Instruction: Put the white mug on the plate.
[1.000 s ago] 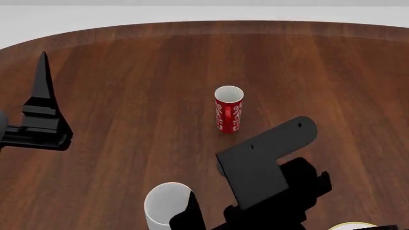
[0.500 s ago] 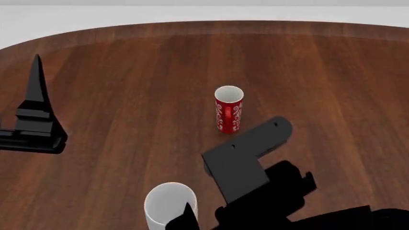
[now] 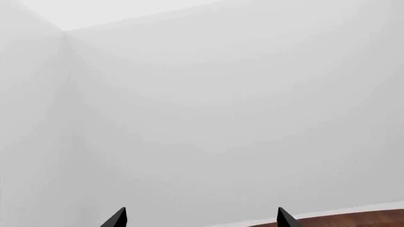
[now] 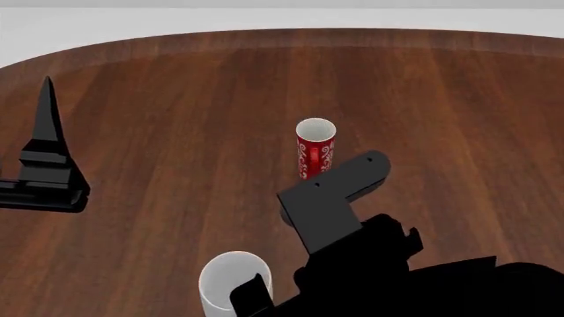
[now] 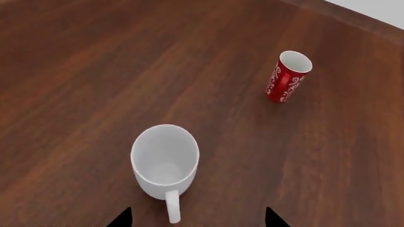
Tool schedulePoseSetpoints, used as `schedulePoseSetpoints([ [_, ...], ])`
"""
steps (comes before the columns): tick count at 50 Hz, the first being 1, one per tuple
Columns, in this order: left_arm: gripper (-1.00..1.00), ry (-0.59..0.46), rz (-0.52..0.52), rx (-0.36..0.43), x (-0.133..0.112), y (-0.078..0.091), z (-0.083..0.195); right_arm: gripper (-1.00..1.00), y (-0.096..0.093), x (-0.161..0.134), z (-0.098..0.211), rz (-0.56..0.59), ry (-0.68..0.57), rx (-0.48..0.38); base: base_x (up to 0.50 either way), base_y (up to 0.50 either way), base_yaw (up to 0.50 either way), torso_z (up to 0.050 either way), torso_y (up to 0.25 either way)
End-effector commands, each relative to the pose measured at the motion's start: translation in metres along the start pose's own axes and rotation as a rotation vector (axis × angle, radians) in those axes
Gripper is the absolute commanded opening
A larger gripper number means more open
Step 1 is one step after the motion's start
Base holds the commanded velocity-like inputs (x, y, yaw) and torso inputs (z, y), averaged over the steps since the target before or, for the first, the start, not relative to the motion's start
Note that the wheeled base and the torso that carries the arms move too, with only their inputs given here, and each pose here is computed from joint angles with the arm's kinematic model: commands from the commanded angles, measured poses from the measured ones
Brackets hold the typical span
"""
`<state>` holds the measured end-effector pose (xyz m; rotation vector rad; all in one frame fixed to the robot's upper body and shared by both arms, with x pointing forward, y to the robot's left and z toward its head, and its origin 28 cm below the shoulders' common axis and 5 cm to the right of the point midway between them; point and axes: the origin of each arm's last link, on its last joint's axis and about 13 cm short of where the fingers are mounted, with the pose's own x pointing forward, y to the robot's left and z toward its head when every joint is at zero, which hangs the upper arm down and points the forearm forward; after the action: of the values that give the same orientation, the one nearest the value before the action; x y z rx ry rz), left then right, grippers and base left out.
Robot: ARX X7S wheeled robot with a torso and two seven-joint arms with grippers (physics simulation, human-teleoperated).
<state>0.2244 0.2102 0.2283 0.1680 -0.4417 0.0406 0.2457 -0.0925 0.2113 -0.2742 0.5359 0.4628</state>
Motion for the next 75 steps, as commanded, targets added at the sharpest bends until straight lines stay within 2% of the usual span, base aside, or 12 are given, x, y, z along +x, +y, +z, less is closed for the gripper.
schedulePoseSetpoints([
  [1,1.00,0.001,0.002,0.004,-0.001,0.000,0.000,1.00,-0.003,0.010,0.002,0.014,0.021,0.000,0.00,0.00,0.00,0.000,0.000],
  [42,1.00,0.016,0.009,0.004,0.002,0.000,-0.007,1.00,-0.009,0.063,0.002,0.069,0.104,0.025,0.00,0.00,0.00,0.000,0.000],
  [69,1.00,0.022,0.018,0.000,0.000,0.002,-0.010,1.00,-0.002,0.078,-0.005,0.104,0.149,0.017,0.00,0.00,0.00,0.000,0.000],
  [71,1.00,0.022,0.019,0.000,0.004,0.005,-0.001,1.00,-0.001,0.079,-0.006,0.105,0.151,0.016,0.00,0.00,0.00,0.000,0.000],
  [75,1.00,0.021,0.018,0.000,0.004,0.005,0.001,1.00,-0.001,0.080,-0.006,0.108,0.156,0.014,0.00,0.00,0.00,0.000,0.000],
])
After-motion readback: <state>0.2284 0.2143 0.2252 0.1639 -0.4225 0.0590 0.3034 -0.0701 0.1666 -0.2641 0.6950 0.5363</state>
